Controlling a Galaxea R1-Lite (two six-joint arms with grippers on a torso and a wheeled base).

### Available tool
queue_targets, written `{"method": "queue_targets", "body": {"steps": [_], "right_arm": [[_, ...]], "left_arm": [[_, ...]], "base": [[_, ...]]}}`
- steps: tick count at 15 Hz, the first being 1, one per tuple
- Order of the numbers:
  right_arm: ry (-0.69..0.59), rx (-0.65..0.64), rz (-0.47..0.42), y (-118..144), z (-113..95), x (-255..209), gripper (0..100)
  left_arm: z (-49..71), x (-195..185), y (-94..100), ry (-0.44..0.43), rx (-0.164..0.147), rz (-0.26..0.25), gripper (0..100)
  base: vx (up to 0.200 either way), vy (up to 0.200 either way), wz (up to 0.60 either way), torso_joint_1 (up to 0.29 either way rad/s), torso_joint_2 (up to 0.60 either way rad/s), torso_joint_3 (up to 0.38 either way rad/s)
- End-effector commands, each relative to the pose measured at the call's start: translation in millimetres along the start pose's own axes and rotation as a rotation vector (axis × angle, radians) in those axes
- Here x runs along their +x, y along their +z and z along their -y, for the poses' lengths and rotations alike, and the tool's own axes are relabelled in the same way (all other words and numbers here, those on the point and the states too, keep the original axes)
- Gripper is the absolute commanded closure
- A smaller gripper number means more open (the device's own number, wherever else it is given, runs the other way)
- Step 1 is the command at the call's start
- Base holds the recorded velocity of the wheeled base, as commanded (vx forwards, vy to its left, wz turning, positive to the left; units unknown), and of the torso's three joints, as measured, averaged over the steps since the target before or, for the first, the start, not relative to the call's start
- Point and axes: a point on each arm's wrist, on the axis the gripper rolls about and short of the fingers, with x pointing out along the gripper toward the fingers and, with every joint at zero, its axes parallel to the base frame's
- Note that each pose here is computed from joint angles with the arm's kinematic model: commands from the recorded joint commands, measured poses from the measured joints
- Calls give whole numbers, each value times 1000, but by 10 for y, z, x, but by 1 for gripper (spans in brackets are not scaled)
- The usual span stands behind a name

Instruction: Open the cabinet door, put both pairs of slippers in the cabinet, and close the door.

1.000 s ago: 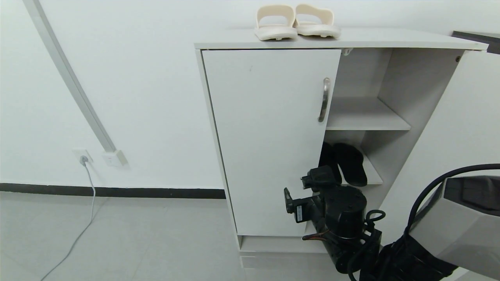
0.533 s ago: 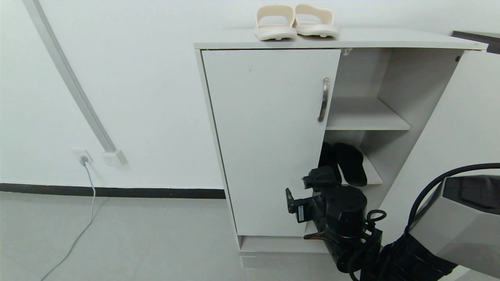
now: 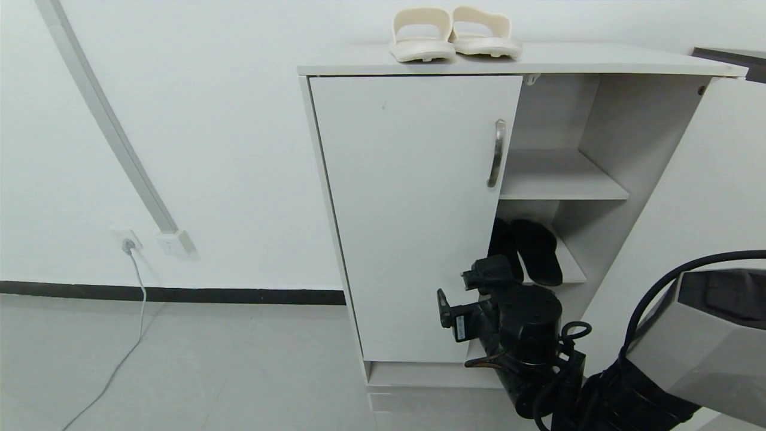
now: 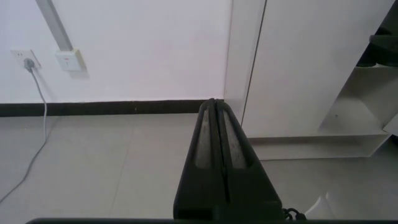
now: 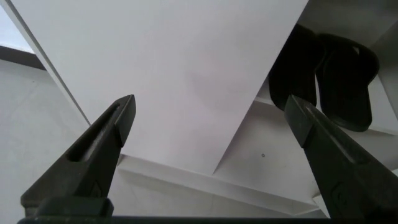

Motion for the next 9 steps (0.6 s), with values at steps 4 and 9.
{"method": "queue_targets", "body": {"steps": [4,9], "right_arm": [[1,-3,-3,-13,-3,0,0],[1,-5,-7,-29,-6,5,0]], "left_arm": [[0,1,1,0,0,-1,100],[0,1,1,0,-3,-1,100]], "base": [[0,0,0,21,-195,-250],[0,0,0,77,-478,-359]]}}
